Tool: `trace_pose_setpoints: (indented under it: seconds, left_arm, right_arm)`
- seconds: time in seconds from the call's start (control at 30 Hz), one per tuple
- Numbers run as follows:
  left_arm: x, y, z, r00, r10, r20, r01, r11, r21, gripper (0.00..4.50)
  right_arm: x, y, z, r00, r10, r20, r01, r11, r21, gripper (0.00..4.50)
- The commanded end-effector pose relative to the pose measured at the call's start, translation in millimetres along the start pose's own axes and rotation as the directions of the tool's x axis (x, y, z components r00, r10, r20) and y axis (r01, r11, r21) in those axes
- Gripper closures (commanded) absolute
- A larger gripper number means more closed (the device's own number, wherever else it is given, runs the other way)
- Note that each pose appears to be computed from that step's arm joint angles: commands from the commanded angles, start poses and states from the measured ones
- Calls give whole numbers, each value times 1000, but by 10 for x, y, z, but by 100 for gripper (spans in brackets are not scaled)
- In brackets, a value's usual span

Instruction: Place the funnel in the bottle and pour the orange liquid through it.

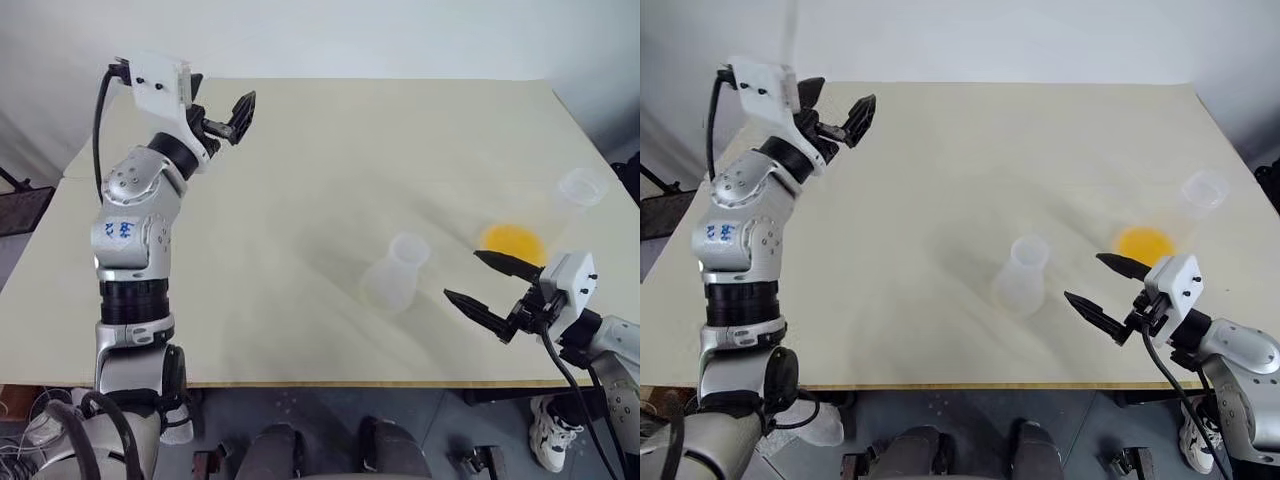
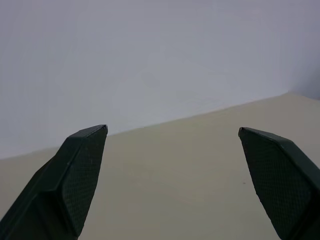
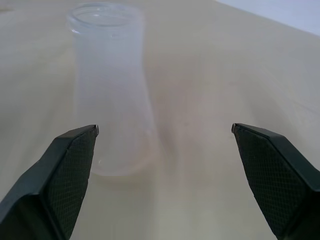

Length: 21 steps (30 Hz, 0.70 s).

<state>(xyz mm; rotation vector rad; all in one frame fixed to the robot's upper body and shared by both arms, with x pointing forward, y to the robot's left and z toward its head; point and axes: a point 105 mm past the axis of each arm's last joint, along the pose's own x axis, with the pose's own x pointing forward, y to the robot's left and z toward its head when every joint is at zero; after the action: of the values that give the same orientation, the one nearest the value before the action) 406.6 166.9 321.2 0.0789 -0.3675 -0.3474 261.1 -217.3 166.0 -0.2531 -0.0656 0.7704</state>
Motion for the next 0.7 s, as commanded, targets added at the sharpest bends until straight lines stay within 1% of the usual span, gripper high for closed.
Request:
trace_pose_setpoints:
  seconds: [0.03, 0.13, 0.23, 0.3, 0.4, 0.43, 0.53, 0.63, 0.7]
  left_arm:
    - [104, 145, 341, 997, 67, 48, -61, 990, -127, 4]
    - [93, 261, 379, 997, 79, 14, -74, 974, -213, 4]
    - [1, 346, 444, 999, 47, 14, -42, 970, -238, 4]
    - [-57, 387, 511, 999, 18, 30, -12, 976, -217, 4]
    - [-73, 534, 655, 997, 60, 58, -44, 968, -248, 4]
    - [-91, 569, 648, 997, 65, 39, -54, 968, -245, 4]
    - [-132, 586, 596, 1000, 13, -5, -14, 981, -194, 4]
    - [-105, 677, 693, 999, 44, 15, -40, 978, -202, 4]
    - [-138, 680, 738, 999, 20, 36, -14, 988, -156, 4]
  right_arm:
    - [3, 36, 78, 1000, 3, 23, -2, 1000, -25, 0]
    - [-8, 52, 82, 1000, -3, 25, 3, 1000, -24, 0]
    - [-29, 61, 81, 1000, -10, 22, 10, 1000, -22, 0]
    - [-38, 64, 78, 1000, -12, 20, 13, 1000, -20, 0]
    - [-31, 68, 67, 1000, -8, 17, 8, 1000, -18, 0]
    - [-19, 69, 66, 1000, -6, 18, 7, 1000, -17, 0]
    - [20, 55, 66, 1000, -4, 25, 5, 1000, -18, 0]
    - [49, 41, 80, 999, 0, 34, 1, 1000, -27, 0]
    - [59, 28, 94, 999, -1, 38, 3, 1000, -31, 0]
